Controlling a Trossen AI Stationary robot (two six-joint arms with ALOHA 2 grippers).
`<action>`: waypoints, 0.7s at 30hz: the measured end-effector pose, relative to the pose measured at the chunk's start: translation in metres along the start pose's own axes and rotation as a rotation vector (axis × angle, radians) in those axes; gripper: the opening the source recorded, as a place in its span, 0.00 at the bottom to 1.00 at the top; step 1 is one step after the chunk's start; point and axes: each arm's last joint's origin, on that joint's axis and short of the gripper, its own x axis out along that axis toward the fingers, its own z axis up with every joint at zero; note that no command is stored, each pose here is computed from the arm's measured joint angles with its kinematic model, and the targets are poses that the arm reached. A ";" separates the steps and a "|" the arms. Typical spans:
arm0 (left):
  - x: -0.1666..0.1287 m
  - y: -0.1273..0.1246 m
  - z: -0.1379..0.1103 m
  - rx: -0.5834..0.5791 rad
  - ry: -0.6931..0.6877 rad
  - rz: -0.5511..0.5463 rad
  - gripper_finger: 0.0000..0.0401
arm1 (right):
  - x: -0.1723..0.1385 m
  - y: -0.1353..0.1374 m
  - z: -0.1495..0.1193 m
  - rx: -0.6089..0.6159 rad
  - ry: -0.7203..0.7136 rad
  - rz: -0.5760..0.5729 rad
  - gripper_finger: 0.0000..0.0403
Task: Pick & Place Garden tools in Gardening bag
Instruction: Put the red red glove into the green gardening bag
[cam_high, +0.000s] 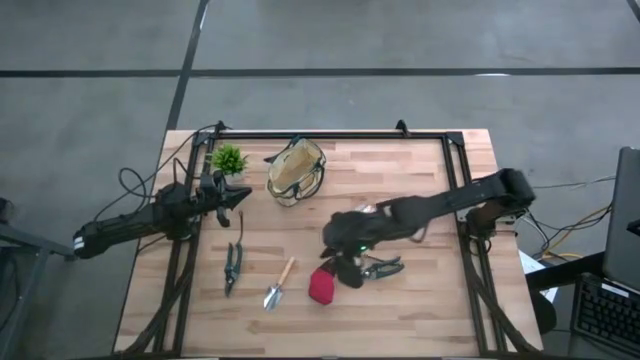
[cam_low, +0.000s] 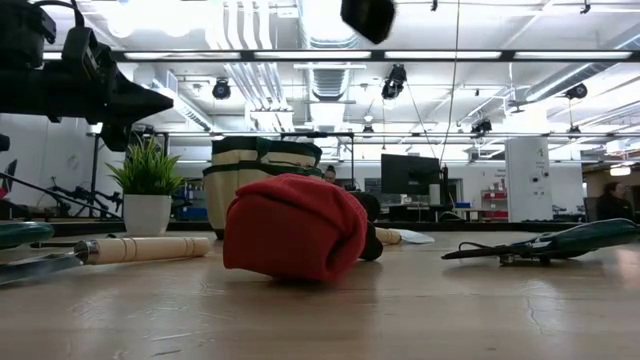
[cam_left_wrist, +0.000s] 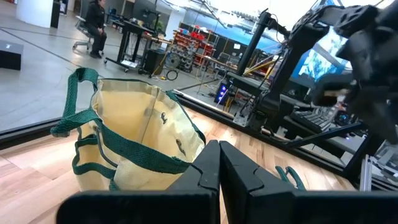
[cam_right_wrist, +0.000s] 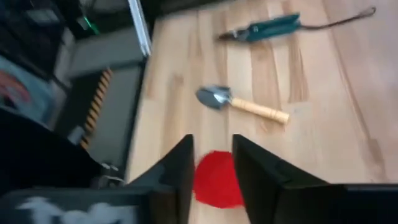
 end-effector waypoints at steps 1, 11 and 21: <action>0.000 0.000 0.000 0.000 0.000 0.000 0.01 | 0.007 0.000 0.002 -0.021 0.033 -0.012 0.33; 0.000 0.000 0.000 0.000 0.000 0.001 0.01 | 0.062 -0.001 -0.001 -0.231 0.292 -0.059 0.53; 0.000 0.000 0.000 0.000 0.000 0.002 0.01 | 0.110 -0.006 -0.031 -0.280 0.443 -0.060 0.54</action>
